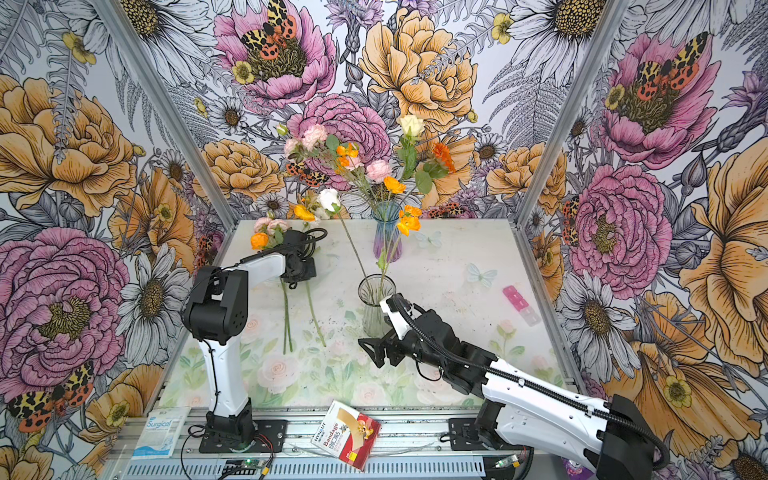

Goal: Arrange the flowers into the vase
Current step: 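Close the left gripper on the white poppy stems and lift them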

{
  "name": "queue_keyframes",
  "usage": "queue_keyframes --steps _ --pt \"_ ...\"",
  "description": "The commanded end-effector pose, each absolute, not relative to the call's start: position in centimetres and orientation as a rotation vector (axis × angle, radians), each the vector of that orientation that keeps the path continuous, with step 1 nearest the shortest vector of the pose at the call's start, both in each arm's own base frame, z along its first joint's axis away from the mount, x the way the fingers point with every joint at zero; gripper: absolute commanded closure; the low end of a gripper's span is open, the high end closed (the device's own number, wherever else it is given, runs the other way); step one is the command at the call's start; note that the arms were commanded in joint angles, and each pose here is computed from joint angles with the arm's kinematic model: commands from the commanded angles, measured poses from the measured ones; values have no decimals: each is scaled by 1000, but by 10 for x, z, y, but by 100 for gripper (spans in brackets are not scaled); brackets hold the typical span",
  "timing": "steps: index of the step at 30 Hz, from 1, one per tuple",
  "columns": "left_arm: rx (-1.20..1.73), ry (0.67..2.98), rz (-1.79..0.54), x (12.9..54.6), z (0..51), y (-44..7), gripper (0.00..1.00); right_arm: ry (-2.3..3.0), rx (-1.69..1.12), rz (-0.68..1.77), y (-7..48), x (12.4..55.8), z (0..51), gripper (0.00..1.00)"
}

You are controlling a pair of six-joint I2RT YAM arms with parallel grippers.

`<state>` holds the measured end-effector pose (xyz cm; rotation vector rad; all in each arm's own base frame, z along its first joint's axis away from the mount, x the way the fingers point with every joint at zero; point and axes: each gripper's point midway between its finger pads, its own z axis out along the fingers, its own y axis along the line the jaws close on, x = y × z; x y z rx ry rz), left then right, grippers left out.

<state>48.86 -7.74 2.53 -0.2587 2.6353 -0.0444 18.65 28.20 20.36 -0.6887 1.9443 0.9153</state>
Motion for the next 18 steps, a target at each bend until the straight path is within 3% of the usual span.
queue_keyframes --steps 1,10,18 --pt "-208 2663 -2 473 28 -79 94 1915 -692 910 283 188 214 1" --pt "-160 2489 -47 450 119 -90 100 1918 -690 910 284 189 212 0" --pt "-307 2342 13 400 169 -53 100 1905 -723 924 294 192 216 0"
